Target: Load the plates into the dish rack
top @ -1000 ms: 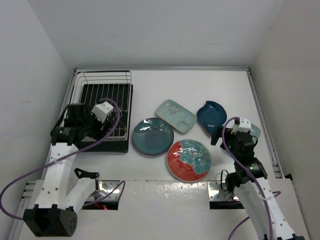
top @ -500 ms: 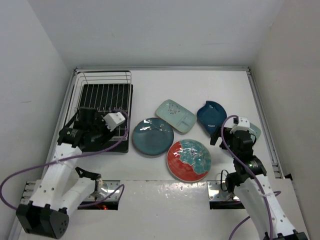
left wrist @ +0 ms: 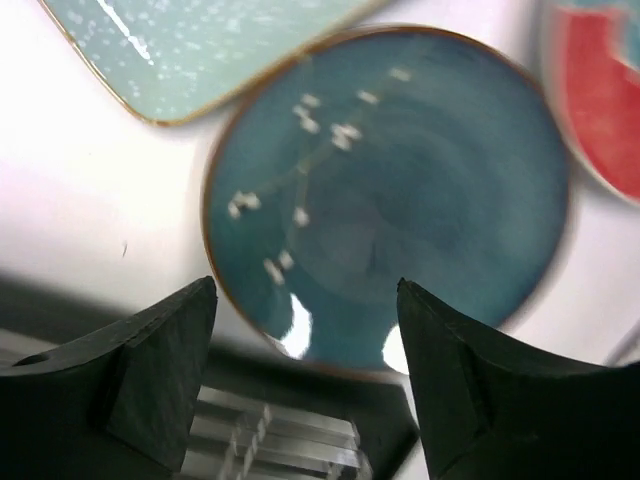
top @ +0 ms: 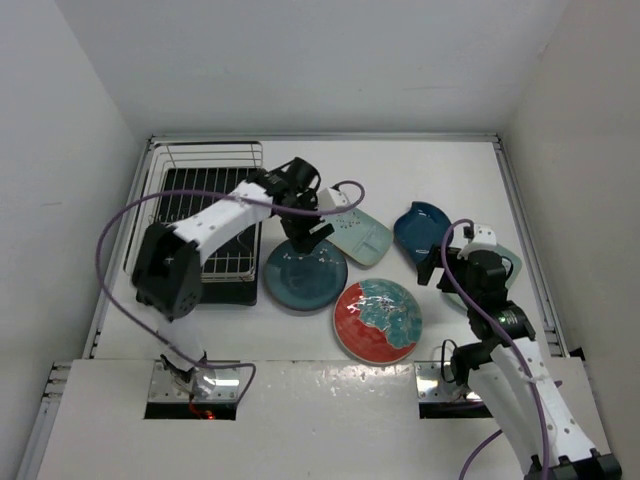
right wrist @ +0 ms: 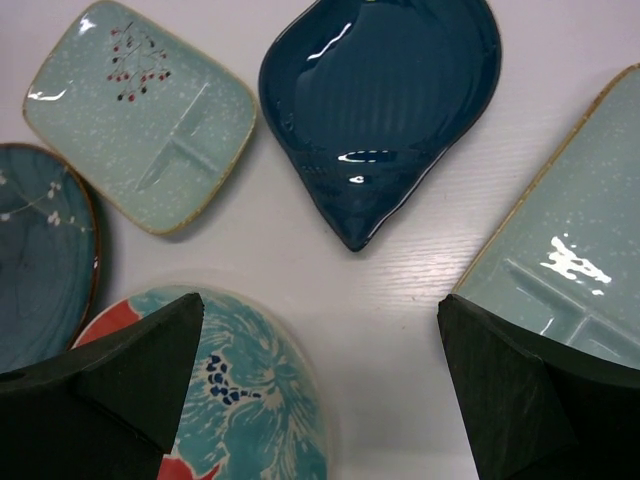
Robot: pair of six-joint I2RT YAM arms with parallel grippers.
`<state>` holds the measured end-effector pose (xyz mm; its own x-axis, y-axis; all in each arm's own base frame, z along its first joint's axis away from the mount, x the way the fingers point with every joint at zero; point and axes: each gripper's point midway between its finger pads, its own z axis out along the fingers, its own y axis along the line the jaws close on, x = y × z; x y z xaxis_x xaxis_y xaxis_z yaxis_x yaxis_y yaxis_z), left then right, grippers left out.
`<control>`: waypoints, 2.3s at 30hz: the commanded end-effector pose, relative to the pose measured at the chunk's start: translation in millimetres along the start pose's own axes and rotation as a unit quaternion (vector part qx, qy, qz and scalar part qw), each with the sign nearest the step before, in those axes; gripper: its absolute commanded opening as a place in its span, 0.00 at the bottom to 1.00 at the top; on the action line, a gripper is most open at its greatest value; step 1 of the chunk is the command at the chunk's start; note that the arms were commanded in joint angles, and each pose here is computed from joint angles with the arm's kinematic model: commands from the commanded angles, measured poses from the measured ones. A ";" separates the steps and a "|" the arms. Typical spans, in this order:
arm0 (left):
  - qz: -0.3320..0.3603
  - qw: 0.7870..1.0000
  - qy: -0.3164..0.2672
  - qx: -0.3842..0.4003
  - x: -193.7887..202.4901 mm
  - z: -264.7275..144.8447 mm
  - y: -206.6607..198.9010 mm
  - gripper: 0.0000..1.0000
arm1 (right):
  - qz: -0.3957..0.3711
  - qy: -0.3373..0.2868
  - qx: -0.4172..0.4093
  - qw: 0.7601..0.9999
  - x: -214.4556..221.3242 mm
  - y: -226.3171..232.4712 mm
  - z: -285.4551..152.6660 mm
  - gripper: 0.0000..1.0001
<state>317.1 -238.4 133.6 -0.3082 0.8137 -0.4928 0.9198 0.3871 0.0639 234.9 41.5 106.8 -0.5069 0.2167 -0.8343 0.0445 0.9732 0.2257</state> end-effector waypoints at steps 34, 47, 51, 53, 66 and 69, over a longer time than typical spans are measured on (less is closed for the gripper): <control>-0.237 0.957 0.043 0.161 38.6 75.3 34.7 0.00 | -0.019 0.039 -0.120 0.992 -2.6 45.8 -1.5 1.00; -0.176 0.969 -0.167 0.042 -72.1 -87.9 71.1 0.00 | -0.003 0.042 -0.121 0.992 -4.3 48.6 5.3 1.00; -0.183 0.953 -0.236 -0.054 -87.0 -154.6 100.8 0.00 | 0.007 0.037 -0.121 0.992 -3.2 48.6 6.8 1.00; -0.213 0.931 -0.264 -0.136 -81.3 -200.9 130.2 0.00 | 0.012 0.035 -0.121 0.992 -4.1 49.2 7.6 1.00; -0.358 0.735 -0.162 -0.553 101.7 -407.9 182.5 0.00 | 0.038 -0.005 -0.060 0.998 -24.9 32.1 8.1 0.95; -0.375 0.719 -0.132 -0.570 129.9 -411.0 170.6 0.00 | 0.041 -0.010 -0.038 0.998 -23.4 23.9 10.0 0.94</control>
<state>356.4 99.2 403.1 -0.5189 0.1342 -0.8443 -0.2210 0.9330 0.2841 246.0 68.3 109.8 -0.5578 0.2630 -0.7872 -0.0195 0.9440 0.3293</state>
